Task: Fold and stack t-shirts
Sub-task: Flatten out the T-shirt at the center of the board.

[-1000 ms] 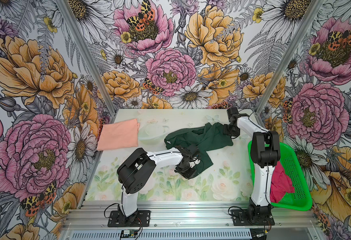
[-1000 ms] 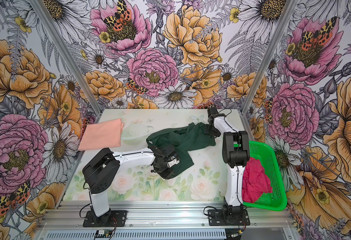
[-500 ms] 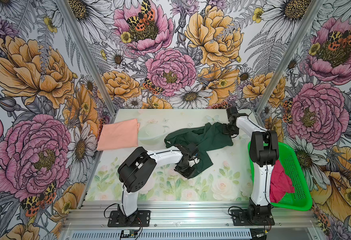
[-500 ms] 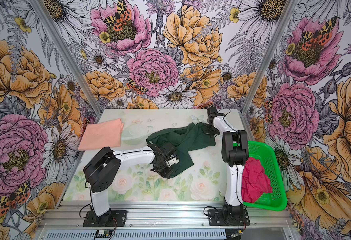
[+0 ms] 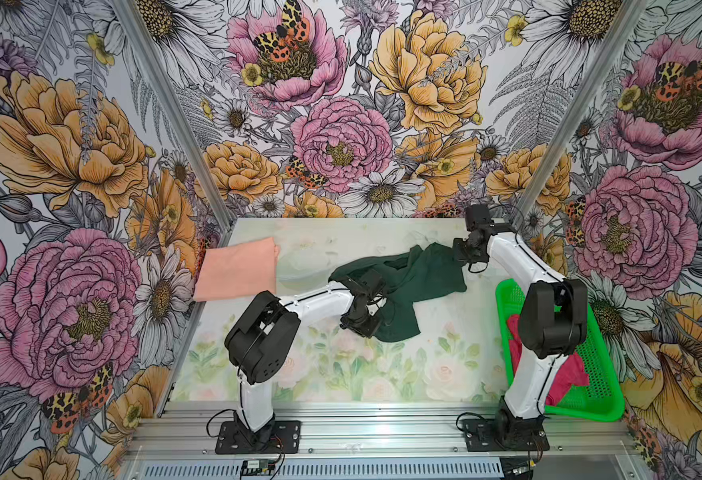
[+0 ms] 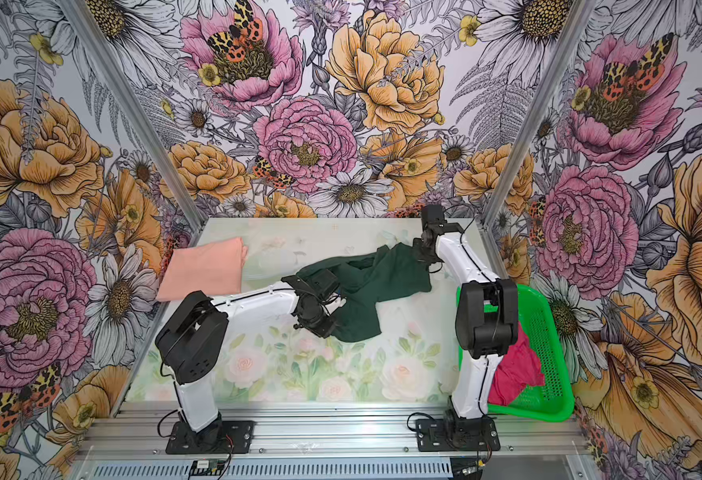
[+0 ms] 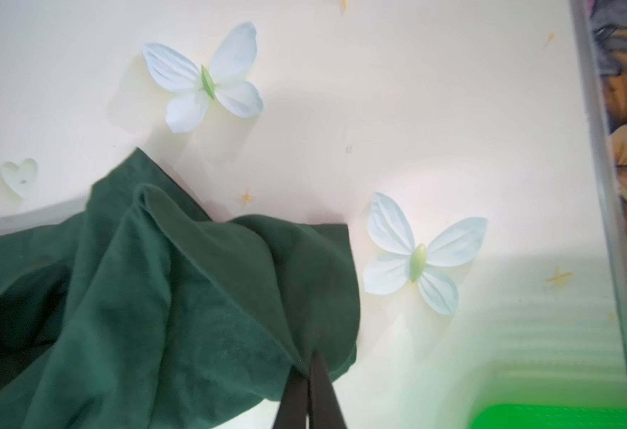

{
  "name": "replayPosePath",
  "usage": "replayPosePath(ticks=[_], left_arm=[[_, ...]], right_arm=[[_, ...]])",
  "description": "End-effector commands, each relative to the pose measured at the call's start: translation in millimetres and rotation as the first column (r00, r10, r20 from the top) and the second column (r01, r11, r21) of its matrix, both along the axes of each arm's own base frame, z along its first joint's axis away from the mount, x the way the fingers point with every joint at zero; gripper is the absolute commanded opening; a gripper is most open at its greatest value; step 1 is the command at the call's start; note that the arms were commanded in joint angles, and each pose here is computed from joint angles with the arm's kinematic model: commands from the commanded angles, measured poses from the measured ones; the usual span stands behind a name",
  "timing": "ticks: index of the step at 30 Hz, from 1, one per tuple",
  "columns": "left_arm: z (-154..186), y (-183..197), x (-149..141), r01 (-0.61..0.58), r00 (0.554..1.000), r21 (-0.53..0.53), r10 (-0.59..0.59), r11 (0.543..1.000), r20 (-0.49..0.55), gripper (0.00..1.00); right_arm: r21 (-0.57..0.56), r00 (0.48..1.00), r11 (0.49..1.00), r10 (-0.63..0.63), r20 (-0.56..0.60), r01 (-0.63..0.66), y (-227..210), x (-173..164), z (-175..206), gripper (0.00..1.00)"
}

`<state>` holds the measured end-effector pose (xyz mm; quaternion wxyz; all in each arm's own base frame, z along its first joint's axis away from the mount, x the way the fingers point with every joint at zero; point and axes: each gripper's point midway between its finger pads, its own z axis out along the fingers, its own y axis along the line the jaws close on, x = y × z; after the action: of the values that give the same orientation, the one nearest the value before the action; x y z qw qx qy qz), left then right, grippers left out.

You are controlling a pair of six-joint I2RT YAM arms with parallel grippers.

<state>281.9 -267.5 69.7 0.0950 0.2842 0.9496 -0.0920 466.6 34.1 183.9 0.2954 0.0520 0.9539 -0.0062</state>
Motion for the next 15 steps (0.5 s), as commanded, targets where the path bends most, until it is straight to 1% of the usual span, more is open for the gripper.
replayPosePath(ticks=[1, 3, 6, 8, 9, 10, 12, 15], left_arm=[[103.9, 2.2, 58.2, -0.091, 0.935, -0.124, 0.128, 0.988, 0.329, 0.0], [153.7, 10.6, 73.2, -0.107, 0.879, -0.181, 0.178, 0.978, 0.442, 0.0], [232.7, 30.1, 88.0, -0.107, 0.767, -0.238, 0.233, 0.965, 0.598, 0.0], [278.0, 49.3, 92.4, -0.131, 0.676, -0.247, 0.268, 0.96, 0.686, 0.0], [303.2, 60.7, 91.7, -0.149, 0.619, -0.253, 0.29, 0.956, 0.73, 0.0], [323.6, 71.4, 88.2, -0.165, 0.572, -0.261, 0.308, 0.951, 0.76, 0.0], [368.3, 94.8, 73.7, -0.193, 0.463, -0.29, 0.347, 0.937, 0.816, 0.0], [417.4, 123.0, 45.6, -0.228, 0.32, -0.298, 0.361, 0.927, 0.876, 0.0]], right_arm=[[-0.081, 0.977, 0.996, 0.055, 0.207, -0.039, 10.7, -10.2, 75.8, 0.0], [-0.093, 0.957, 0.994, 0.079, 0.279, -0.055, 16.2, -21.1, 106.3, 0.0], [-0.096, 0.915, 0.992, 0.11, 0.387, -0.079, 21.6, -38.6, 150.7, 0.0], [-0.115, 0.882, 0.987, 0.149, 0.447, -0.109, 27.9, -47.8, 173.7, 0.0], [-0.13, 0.86, 0.983, 0.177, 0.478, -0.13, 33.2, -54.7, 186.3, 0.0], [-0.148, 0.84, 0.978, 0.202, 0.504, -0.147, 37.9, -61.7, 196.1, 0.0], [-0.153, 0.78, 0.973, 0.232, 0.582, -0.175, 47.3, -82.1, 221.5, 0.0], [-0.103, 0.674, 0.976, 0.206, 0.709, -0.19, 46.9, -118.1, 263.3, 0.0]])
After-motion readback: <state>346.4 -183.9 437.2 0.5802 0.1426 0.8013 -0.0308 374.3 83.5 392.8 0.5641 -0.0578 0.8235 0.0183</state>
